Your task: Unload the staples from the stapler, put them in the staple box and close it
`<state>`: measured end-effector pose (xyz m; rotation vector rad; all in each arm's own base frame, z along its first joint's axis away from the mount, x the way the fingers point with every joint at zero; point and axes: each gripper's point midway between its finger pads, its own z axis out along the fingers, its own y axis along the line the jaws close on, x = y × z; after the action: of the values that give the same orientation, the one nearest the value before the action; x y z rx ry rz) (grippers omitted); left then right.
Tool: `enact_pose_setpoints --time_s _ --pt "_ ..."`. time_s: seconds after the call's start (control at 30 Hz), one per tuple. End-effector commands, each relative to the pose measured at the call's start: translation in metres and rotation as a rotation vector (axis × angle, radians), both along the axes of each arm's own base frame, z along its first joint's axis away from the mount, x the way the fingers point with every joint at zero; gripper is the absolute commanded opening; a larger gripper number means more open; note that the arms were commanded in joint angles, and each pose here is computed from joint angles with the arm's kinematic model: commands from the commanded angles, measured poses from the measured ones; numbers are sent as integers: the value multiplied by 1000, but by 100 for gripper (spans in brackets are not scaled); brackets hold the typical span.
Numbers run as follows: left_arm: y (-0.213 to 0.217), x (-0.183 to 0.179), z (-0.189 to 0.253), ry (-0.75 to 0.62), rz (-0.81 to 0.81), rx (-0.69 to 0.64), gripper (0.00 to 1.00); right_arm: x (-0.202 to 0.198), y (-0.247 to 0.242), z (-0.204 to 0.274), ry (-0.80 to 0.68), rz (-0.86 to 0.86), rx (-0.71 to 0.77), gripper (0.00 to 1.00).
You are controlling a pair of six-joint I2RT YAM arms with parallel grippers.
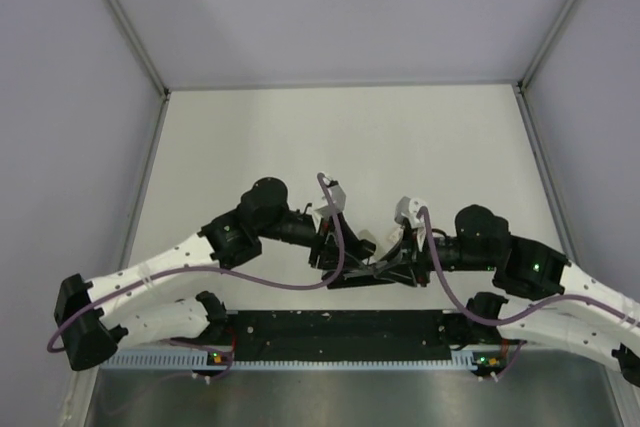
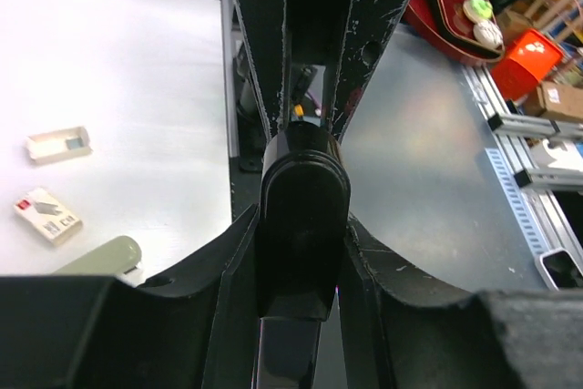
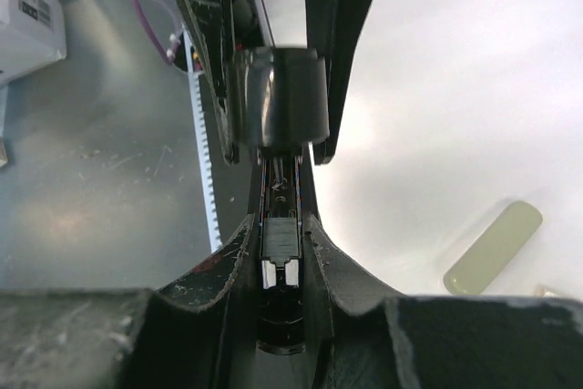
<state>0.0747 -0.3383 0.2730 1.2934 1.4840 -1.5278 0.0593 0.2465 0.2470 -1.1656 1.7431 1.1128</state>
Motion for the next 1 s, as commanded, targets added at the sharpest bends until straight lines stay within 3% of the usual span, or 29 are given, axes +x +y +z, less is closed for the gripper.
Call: enact_pose_setpoints --time_s 0.0,0.27,0.5,0.67,0.97 --pt "5 26 42 -92 182 -144 0 0 -2 15 20 -51 100 0" --pt "34 56 89 -127 472 -344 0 11 -10 9 60 -180 177 0" --pt "72 84 122 -80 739 -524 0 16 -6 -3 111 -226 236 0" --pt "99 112 113 5 953 -559 0 18 -1 -14 132 -235 249 0" --pt "144 134 105 75 1154 -658 0 25 6 -30 182 -278 275 0"
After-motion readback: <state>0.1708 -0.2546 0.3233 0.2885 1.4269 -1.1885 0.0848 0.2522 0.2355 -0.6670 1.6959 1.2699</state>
